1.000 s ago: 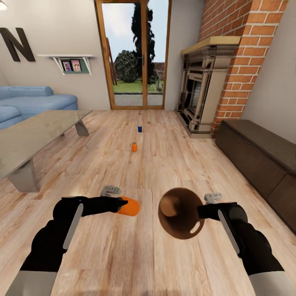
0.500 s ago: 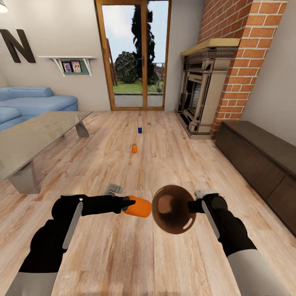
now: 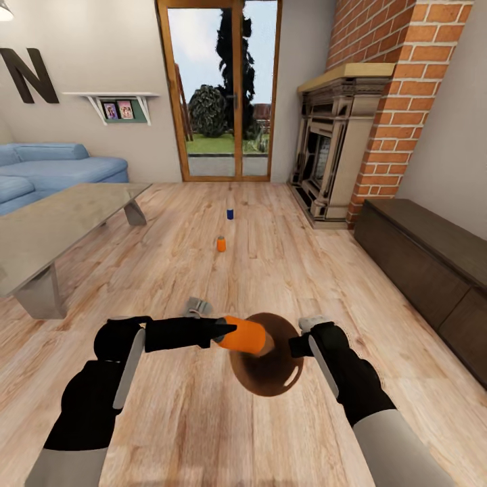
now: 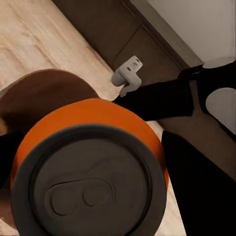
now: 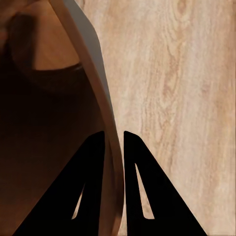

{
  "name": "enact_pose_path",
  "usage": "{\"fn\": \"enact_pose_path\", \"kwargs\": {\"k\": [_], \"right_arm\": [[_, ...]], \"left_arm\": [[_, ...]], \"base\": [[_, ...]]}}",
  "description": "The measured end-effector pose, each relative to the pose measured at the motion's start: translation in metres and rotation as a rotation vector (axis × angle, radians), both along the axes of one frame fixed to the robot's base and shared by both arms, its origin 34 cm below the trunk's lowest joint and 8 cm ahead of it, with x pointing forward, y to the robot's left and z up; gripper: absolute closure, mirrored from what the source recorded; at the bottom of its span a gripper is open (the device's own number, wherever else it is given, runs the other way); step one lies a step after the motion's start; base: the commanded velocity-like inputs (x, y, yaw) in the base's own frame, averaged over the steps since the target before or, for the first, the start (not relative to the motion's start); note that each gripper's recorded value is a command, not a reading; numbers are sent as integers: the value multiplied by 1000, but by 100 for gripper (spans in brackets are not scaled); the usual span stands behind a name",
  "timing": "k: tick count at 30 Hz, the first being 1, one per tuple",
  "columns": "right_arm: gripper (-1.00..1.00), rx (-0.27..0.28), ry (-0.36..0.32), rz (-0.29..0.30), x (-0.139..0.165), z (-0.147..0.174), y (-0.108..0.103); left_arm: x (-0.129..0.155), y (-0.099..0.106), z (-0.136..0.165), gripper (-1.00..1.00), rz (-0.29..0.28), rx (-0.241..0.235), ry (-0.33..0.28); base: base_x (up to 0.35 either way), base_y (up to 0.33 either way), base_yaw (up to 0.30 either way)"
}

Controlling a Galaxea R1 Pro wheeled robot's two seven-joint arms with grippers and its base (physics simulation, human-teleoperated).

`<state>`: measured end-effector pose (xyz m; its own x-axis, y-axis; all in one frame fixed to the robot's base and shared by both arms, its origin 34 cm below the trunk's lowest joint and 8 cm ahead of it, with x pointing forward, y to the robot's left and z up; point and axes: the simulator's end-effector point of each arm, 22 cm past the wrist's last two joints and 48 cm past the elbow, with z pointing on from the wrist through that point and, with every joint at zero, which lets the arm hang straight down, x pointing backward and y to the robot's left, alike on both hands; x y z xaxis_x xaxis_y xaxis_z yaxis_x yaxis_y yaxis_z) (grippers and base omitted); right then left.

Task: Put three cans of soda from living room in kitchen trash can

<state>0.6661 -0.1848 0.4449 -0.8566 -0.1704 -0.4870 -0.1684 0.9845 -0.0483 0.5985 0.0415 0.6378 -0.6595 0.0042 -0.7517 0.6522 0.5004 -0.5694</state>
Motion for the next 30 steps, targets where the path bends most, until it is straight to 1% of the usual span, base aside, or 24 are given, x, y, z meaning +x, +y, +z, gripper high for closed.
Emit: {"fn": "enact_pose_path", "kwargs": {"k": [4, 6, 7, 10, 12, 13, 14, 15, 16, 17, 20, 21, 23, 24, 25, 26, 30], "right_arm": [[100, 25, 5, 13, -2, 0, 11], [100, 15, 0, 19, -1, 1, 13], [100, 6, -5, 24, -1, 2, 16], [100, 33, -6, 30, -1, 5, 27], [100, 29, -10, 27, 0, 6, 29], [100, 14, -17, 23, 1, 8, 28], [100, -3, -23, 20, 3, 9, 25], [100, -20, -30, 17, 5, 11, 25], [100, -24, -36, 17, 6, 13, 25], [100, -20, -37, 18, 6, 14, 27], [100, 14, -37, 23, 8, 18, 37], [100, 15, -39, 24, 8, 19, 39], [100, 3, -44, 24, 9, 20, 38], [100, -6, -47, 25, 10, 21, 37], [100, -8, -48, 27, 10, 21, 38], [100, -17, -50, 39, 10, 21, 40], [100, 7, -45, 58, 7, 21, 52]], "left_arm": [[-3, -9, -1, 100, -14, 1, 2], [-6, -16, -5, 100, -29, 19, 4], [-6, -19, -9, 100, -29, 38, 6], [-4, -20, -20, 100, -15, 71, 17], [-3, -22, -29, 100, -7, 93, 29], [-3, -26, -37, 100, -8, 112, 36], [-3, -29, -41, 100, -11, 117, 37], [-3, -37, -60, 100, -13, 147, 42], [-1, -39, -71, 100, -8, 161, 48], [1, -41, -79, 100, 0, 171, 51], [3, -45, -93, 100, 10, 188, 56], [3, -48, -98, 100, 12, 195, 57], [3, -53, -104, 100, 16, 214, 48], [4, -58, -109, 100, 20, 238, 35], [4, -60, -111, 100, 21, 246, 31], [4, -64, -112, 100, 24, 257, 17], [7, -68, -111, 100, 33, 267, -6]], "base": [[0, 0, 0], [0, 0, 0], [0, 0, 0], [0, 0, 0], [0, 0, 0], [0, 0, 0], [0, 0, 0], [0, 0, 0], [0, 0, 0], [0, 0, 0], [0, 0, 0], [0, 0, 0], [0, 0, 0], [0, 0, 0], [0, 0, 0], [0, 0, 0], [0, 0, 0]]}}
